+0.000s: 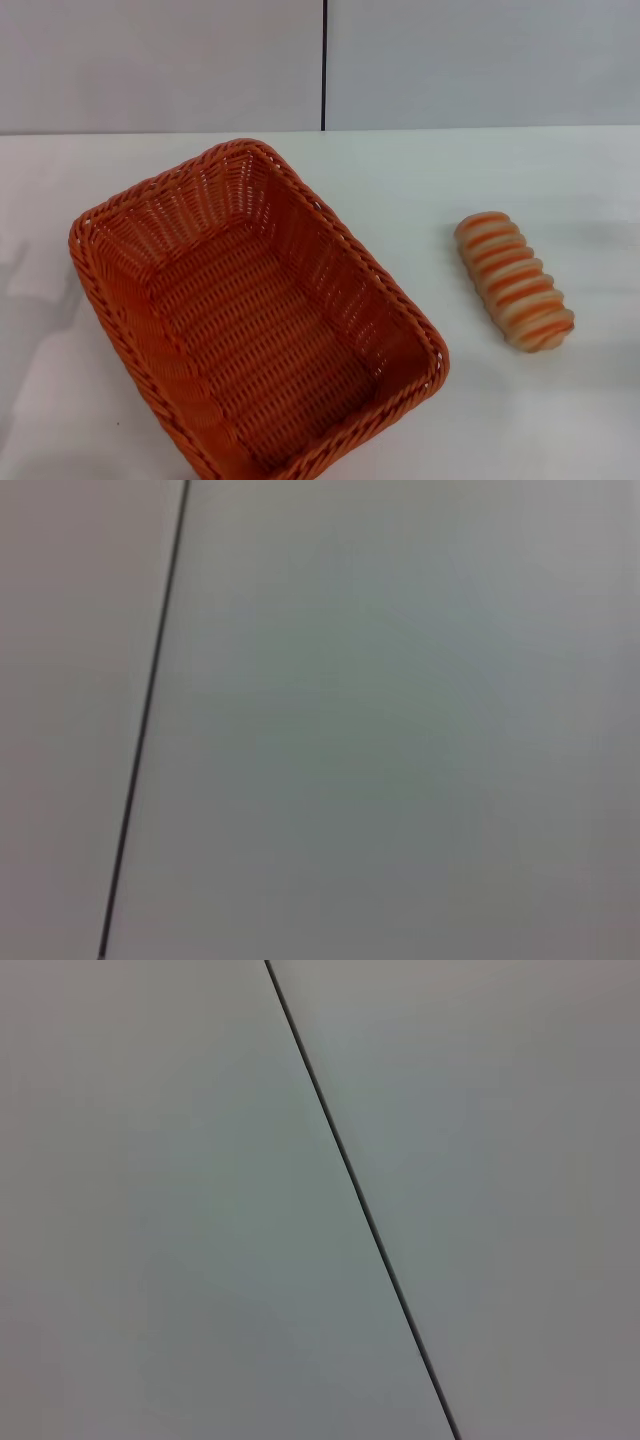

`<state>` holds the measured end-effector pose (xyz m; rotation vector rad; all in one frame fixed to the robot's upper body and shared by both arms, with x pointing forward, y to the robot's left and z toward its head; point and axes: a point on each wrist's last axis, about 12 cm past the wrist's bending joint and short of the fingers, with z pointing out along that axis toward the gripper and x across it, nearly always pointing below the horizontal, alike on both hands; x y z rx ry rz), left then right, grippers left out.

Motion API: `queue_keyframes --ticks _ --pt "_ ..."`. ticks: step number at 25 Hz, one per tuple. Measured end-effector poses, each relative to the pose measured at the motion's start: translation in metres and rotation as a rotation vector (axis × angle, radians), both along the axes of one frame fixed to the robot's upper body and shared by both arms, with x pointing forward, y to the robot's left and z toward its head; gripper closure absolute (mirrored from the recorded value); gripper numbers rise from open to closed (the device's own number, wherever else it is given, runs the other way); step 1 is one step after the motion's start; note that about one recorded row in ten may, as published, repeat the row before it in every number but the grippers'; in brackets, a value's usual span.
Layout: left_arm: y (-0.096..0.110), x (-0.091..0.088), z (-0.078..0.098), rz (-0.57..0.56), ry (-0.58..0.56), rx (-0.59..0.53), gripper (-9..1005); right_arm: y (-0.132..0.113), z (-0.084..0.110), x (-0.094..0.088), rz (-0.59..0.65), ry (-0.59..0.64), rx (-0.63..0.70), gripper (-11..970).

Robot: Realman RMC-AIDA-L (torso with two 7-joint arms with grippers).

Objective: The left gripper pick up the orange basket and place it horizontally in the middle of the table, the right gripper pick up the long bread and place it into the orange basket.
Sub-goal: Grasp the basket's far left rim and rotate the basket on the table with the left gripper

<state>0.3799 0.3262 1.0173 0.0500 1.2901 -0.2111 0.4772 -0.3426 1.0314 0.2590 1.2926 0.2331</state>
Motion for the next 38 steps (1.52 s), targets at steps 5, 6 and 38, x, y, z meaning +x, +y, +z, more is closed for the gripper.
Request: queue_keyframes --ticks 5,6,38 --pt "-0.001 0.000 0.000 -0.006 -0.005 0.012 313 0.002 -0.001 0.004 0.000 0.017 0.009 313" --pt "0.000 0.003 0.001 -0.009 -0.010 0.010 312 0.002 0.002 0.009 0.006 0.003 0.004 312" --pt "0.046 0.125 0.131 -0.541 0.611 0.259 315 0.006 0.000 0.017 0.009 0.030 0.028 312"
